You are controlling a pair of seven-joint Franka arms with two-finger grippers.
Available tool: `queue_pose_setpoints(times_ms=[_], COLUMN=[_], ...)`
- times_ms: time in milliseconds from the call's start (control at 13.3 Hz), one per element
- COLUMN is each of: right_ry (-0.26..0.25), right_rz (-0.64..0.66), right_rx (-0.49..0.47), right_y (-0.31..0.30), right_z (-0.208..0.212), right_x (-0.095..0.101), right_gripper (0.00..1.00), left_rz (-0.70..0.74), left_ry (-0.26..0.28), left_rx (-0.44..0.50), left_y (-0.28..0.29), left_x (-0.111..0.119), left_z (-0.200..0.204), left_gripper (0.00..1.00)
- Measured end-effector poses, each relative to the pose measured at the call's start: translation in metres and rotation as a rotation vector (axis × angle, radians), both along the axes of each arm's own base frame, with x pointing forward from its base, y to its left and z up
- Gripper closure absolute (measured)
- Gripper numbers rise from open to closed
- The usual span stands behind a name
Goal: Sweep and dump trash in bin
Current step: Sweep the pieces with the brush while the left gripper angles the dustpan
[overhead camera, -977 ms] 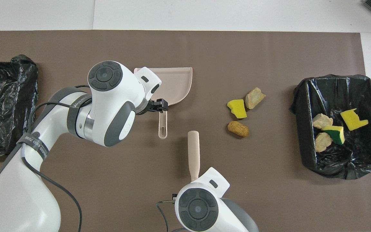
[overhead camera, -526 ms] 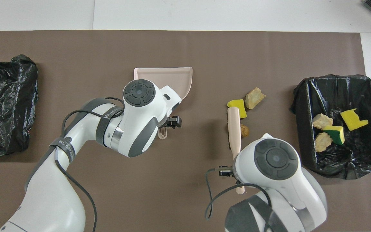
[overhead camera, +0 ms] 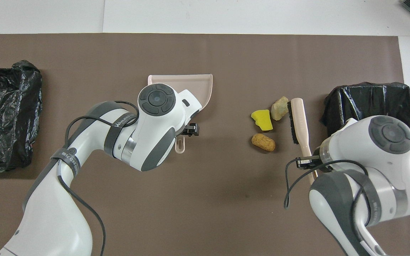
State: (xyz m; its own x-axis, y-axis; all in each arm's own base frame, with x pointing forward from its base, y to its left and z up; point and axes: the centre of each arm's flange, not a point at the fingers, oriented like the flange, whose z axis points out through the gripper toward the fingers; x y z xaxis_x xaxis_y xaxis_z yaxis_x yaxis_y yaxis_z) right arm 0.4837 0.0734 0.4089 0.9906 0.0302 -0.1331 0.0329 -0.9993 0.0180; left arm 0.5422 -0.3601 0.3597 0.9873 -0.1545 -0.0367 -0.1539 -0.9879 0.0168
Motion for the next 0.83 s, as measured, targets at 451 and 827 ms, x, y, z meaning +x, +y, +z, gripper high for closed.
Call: queue_pose_setpoints(times_ms=[451, 827], right_ry=[0.006, 0.07], right_rz=[0.121, 0.295], right_rx=[0.004, 0.027], right_y=[-0.003, 0.04], right_z=[-0.052, -0.043], right_x=[0.019, 0.009], right_gripper=[0.74, 0.74], left_rz=[-0.019, -0.025], left_ry=[0.006, 0.022], left_rx=[0.004, 0.016], left_y=[-0.01, -0.017], left_x=[-0.007, -0.015], left_z=[-0.003, -0.007], left_gripper=[0.06, 0.65])
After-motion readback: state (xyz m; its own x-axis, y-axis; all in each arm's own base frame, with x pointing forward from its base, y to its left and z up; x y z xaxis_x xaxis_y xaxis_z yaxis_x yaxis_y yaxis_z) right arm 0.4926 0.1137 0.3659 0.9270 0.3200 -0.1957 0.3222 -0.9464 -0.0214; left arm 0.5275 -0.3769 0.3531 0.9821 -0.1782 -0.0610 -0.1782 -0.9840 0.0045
